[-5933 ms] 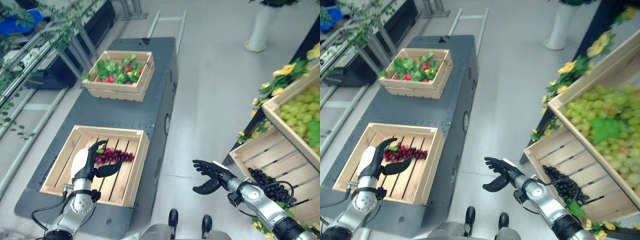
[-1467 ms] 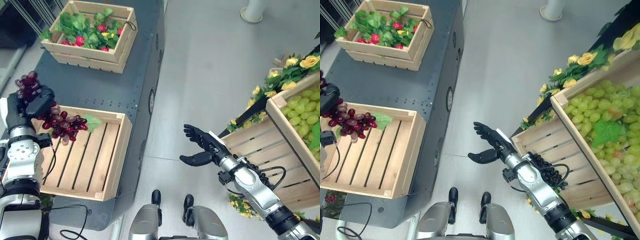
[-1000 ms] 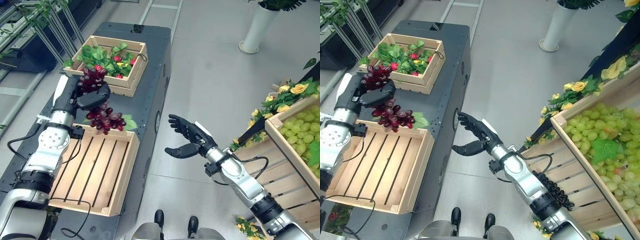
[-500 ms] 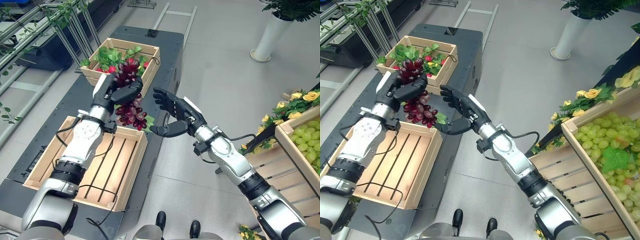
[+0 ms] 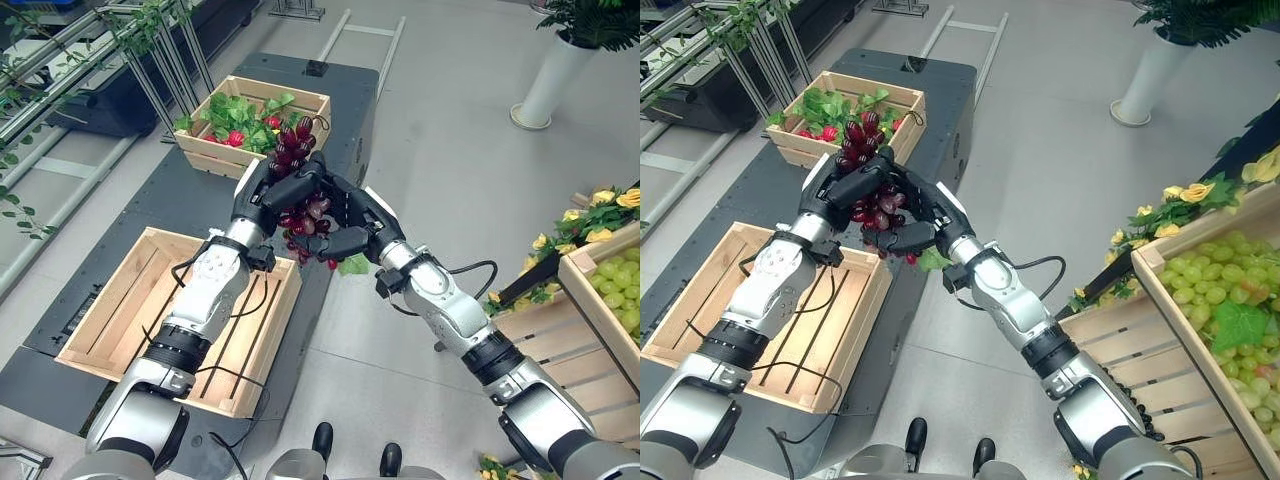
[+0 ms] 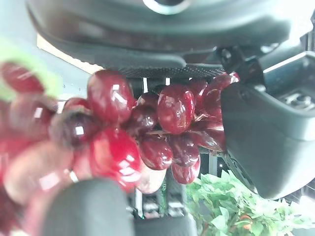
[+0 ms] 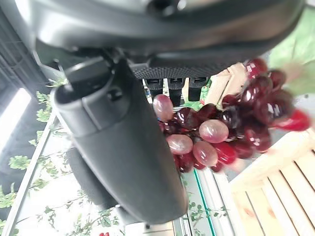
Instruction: Pick up the fruits from the basket on one side to the basket on the other side
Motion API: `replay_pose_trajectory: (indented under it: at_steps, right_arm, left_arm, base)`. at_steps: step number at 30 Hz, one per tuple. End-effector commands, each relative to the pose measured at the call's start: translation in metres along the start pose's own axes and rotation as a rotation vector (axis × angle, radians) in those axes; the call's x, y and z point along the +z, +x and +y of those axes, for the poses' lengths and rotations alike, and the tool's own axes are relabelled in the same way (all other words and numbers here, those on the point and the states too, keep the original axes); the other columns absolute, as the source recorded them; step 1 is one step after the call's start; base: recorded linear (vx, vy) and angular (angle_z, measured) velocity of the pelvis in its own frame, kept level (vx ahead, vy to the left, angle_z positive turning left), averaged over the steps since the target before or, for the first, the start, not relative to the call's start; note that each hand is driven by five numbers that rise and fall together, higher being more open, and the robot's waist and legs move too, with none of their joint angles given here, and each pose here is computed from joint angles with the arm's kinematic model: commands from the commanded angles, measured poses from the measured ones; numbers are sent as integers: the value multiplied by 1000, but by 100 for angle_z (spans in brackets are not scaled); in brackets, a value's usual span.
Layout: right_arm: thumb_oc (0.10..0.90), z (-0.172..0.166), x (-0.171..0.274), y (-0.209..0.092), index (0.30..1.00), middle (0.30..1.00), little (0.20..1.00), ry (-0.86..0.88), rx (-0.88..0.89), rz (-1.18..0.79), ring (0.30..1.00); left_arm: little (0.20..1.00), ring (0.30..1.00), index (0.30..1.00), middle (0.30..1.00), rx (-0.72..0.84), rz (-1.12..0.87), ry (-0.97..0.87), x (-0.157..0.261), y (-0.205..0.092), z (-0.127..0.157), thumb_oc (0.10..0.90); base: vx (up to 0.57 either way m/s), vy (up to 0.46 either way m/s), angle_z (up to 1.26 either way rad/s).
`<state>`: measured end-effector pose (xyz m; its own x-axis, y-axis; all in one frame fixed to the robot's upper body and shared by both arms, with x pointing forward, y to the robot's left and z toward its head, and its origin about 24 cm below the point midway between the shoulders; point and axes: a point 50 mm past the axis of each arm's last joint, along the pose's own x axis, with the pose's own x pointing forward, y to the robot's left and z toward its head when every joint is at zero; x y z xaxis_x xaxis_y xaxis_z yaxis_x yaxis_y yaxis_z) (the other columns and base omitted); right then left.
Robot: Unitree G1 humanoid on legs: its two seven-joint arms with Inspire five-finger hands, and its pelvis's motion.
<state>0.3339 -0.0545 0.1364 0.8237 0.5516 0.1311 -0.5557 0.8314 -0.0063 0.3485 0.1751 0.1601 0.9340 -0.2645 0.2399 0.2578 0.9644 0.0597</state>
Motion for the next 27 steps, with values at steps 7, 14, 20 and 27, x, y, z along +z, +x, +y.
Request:
replay_pose_trajectory:
  at_steps: [7,14,20,27]
  right_arm:
    - [800,25,-14,13,900,900,900,282,54,40,900]
    - [800,23,-28,10,900,900,900,488,23,74,900]
    - [800,16,-22,10,900,900,900,505,-14,22,900]
    - [400,9,-4,12,300,300,300,450,-62,-69,300]
  left_arm:
    - [300,300,300,300,-197,-301,-74,69,28,-46,400]
    - [300,300,300,300,-280,-350,-96,83,23,-62,400]
    - [300,300,300,300,-312,-353,-101,85,17,-67,400]
    - [300,300,300,300,-263,-314,-104,74,16,-57,400]
  base:
    - [0,0,0]
    - [0,0,0]
    - [2,-1,1]
    - [0,0,0]
